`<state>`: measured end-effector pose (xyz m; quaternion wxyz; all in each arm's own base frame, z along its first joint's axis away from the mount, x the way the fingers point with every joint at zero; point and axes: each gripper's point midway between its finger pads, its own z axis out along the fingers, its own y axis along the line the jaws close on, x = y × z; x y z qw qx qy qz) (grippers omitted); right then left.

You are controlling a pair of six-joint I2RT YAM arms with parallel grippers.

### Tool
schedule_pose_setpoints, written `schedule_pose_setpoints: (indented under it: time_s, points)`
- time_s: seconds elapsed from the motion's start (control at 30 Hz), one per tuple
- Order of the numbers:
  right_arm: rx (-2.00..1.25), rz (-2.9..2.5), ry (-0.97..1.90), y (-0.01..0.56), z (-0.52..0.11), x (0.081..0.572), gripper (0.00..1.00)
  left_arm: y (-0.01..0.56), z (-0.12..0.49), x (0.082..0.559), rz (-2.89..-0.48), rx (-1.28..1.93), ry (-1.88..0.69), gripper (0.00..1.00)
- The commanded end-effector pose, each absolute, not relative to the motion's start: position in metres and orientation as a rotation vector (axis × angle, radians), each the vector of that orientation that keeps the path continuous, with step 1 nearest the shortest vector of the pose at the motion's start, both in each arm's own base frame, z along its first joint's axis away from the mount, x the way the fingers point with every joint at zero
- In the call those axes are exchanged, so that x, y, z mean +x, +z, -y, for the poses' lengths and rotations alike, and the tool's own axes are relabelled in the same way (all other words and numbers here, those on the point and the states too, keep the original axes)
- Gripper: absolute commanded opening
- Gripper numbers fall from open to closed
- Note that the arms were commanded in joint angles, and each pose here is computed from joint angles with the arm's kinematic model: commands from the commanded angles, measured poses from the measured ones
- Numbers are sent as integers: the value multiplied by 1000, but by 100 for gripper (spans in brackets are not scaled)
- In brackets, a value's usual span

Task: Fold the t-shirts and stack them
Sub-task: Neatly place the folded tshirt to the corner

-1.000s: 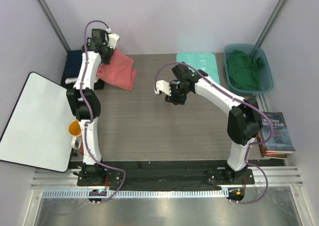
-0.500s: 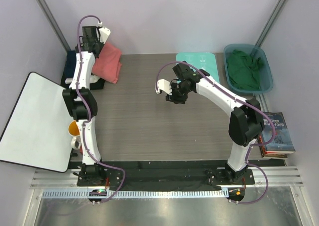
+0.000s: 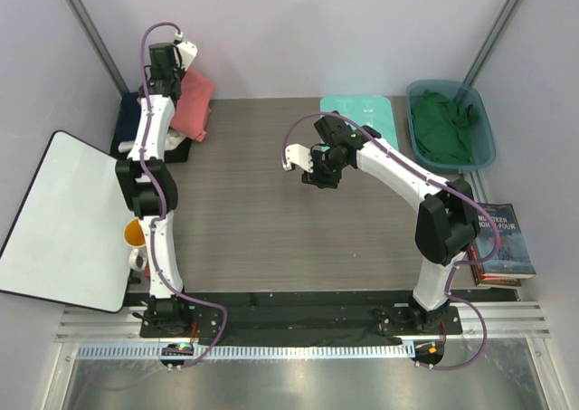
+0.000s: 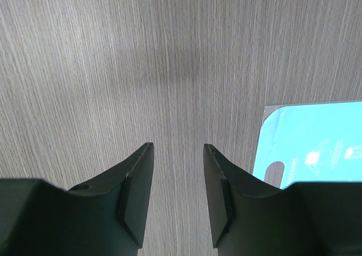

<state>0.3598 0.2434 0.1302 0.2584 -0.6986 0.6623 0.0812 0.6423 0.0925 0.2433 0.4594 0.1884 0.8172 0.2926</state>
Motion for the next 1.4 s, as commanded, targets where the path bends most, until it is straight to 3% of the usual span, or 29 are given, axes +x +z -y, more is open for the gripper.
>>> schedule_pose_setpoints:
  time_s: [0.0,0.27,1.37]
  points:
    - [-1869,-1752,191,151,-243,362,46,318,-110,648,-1805,355,835,0]
    - [-1870,-1756,193,150,-241,359,46,319,-132,644,-1795,327,935,0]
    - [-1871,-1776,197,145,-240,358,46,234,-221,648,-1855,423,1254,0]
